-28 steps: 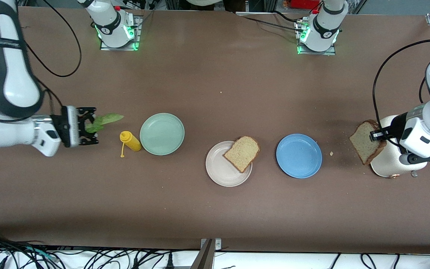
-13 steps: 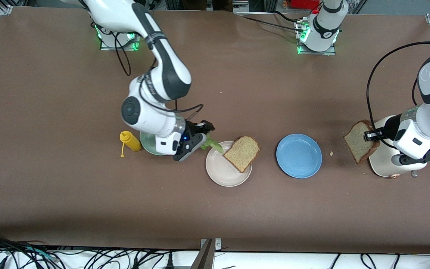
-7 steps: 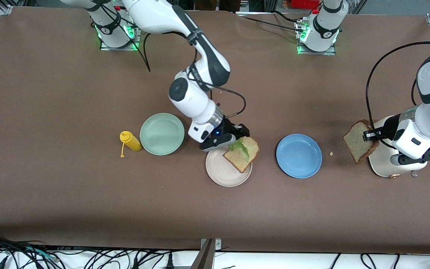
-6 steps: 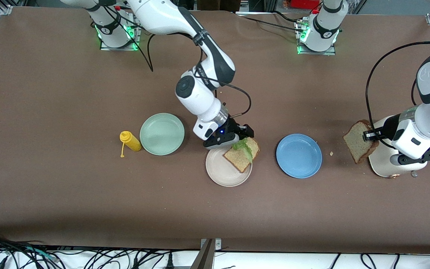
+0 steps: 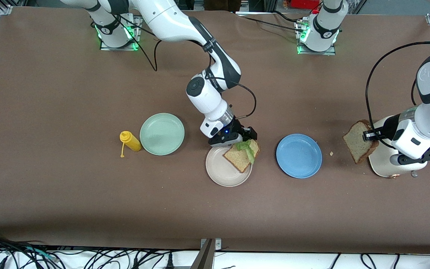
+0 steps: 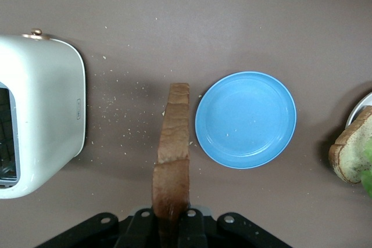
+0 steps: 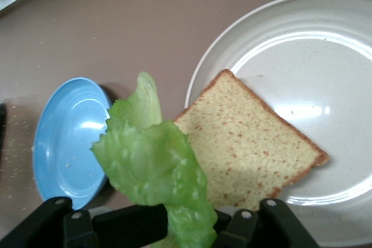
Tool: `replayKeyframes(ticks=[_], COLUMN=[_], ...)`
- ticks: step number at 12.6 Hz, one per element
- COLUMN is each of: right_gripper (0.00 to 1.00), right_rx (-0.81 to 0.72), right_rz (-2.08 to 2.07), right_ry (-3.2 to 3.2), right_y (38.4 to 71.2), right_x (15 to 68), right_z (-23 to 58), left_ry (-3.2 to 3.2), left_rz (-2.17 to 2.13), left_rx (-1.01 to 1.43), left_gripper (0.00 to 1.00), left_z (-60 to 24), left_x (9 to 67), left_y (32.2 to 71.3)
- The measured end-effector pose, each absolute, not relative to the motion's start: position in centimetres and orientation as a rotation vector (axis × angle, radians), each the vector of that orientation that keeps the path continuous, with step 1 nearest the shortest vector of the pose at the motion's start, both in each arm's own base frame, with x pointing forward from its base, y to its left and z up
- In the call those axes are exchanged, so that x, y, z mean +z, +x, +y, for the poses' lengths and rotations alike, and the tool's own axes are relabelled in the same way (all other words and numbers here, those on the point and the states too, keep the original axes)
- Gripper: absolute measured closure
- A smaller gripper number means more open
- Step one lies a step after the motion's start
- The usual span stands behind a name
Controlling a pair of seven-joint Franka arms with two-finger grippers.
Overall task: Make sandwich in beige plate with both arms
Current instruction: 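Carry the lettuce with the right gripper onto the bread on the beige plate, then release the lettuce and withdraw the right gripper while the left gripper carries bread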
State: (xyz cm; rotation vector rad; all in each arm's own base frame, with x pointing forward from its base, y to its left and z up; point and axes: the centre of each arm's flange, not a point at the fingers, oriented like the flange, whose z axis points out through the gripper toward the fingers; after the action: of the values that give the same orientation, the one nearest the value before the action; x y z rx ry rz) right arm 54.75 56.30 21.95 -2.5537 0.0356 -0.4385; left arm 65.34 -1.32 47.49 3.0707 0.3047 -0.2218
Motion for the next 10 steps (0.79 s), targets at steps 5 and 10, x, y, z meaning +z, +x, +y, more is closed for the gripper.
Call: replayKeyframes(ticks=[5,10], right_gripper=[0.76,0.18], right_rx=[-0.461,-0.48], right_rz=[0.037,-0.031], right_ry=[-2.547,-2.571], right_y=[55.1,55.7], right_x=[21.9,21.9], right_z=[56.2,55.7], left_ry=[3.071,3.071], left_rz=[0.305,0.304], left_rx=[-0.222,-0.222], left_gripper=[0.92,0.92], left_z=[-1.3,-1.3], left_x=[47.5,47.5], left_y=[65.3,65.3])
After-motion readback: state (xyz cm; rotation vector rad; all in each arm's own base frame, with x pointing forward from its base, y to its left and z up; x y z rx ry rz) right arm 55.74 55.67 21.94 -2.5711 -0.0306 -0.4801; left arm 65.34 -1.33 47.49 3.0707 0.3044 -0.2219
